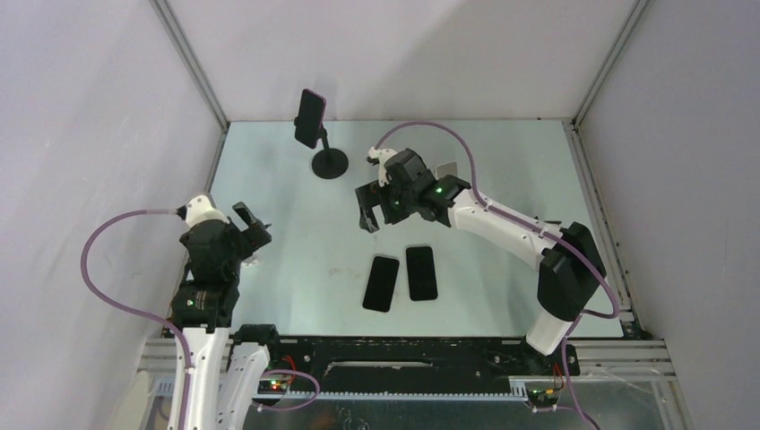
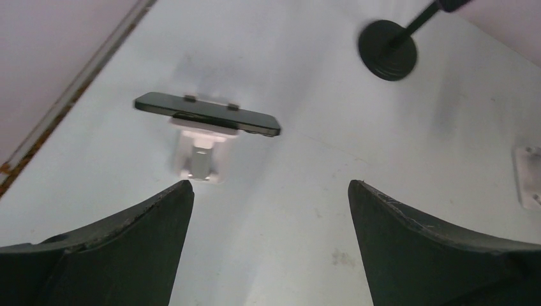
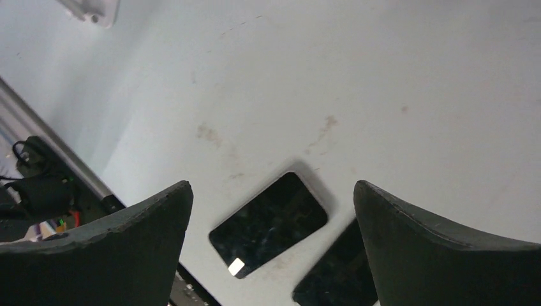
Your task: Remove the phone from the phone stand
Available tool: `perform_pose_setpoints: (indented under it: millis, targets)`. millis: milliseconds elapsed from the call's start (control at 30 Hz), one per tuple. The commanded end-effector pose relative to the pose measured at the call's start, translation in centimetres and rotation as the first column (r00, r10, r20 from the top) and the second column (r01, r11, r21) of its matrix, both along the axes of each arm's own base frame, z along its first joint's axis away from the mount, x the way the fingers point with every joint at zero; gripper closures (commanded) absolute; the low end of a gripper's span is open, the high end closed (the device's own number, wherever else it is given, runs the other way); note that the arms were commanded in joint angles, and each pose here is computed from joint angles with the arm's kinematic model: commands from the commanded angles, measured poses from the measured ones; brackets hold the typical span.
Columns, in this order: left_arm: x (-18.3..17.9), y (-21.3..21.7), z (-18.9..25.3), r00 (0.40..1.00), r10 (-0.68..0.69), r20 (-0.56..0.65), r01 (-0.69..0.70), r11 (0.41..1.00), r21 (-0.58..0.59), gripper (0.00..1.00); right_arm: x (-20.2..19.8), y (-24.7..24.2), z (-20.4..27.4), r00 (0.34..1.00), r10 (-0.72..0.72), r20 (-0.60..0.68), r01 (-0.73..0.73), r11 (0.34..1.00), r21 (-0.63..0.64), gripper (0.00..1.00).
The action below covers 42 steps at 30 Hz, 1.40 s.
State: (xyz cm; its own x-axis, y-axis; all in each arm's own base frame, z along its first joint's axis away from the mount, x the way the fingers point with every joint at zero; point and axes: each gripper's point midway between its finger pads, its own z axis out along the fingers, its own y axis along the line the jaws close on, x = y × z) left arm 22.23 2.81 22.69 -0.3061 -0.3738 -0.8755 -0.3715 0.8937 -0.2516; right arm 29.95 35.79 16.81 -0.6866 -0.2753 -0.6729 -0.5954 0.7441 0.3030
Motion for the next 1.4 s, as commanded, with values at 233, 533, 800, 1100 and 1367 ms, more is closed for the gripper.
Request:
perform_pose_setpoints:
  millis: [233,533,800,1100,1367]
  targets:
    - [-1.1,3.4,2.4,0.979,0.205,0.01,-0.205,0.979,-0.014,0.02,-4.7,5.7,0.5,0.999,0.04,-0.036,-0.036,0.993,0.109,0.01]
    - [-2.4,3.0,2.9,0.986,0.158,0.049,-0.159,0.987,0.008,0.02,-4.7,13.1,3.3,0.987,0.08,-0.138,-0.008,0.888,0.461,0.01]
    - [-3.3,2.8,3.9,0.981,0.143,0.128,-0.146,0.989,0.016,0.03,-1.2,19.3,4.7,0.975,0.015,-0.22,0.151,0.684,0.713,0.01]
    - [-2.5,1.8,3.8,0.985,0.092,0.148,-0.091,0.996,-0.014,0.06,1.8,24.7,1.2,0.934,0.013,-0.358,0.28,0.598,0.751,0.01]
    - [-2.4,1.6,3.8,0.984,0.083,0.155,-0.082,0.997,-0.015,0.05,3.5,26.8,-2.2,0.913,0.002,-0.408,0.33,0.587,0.74,0.01]
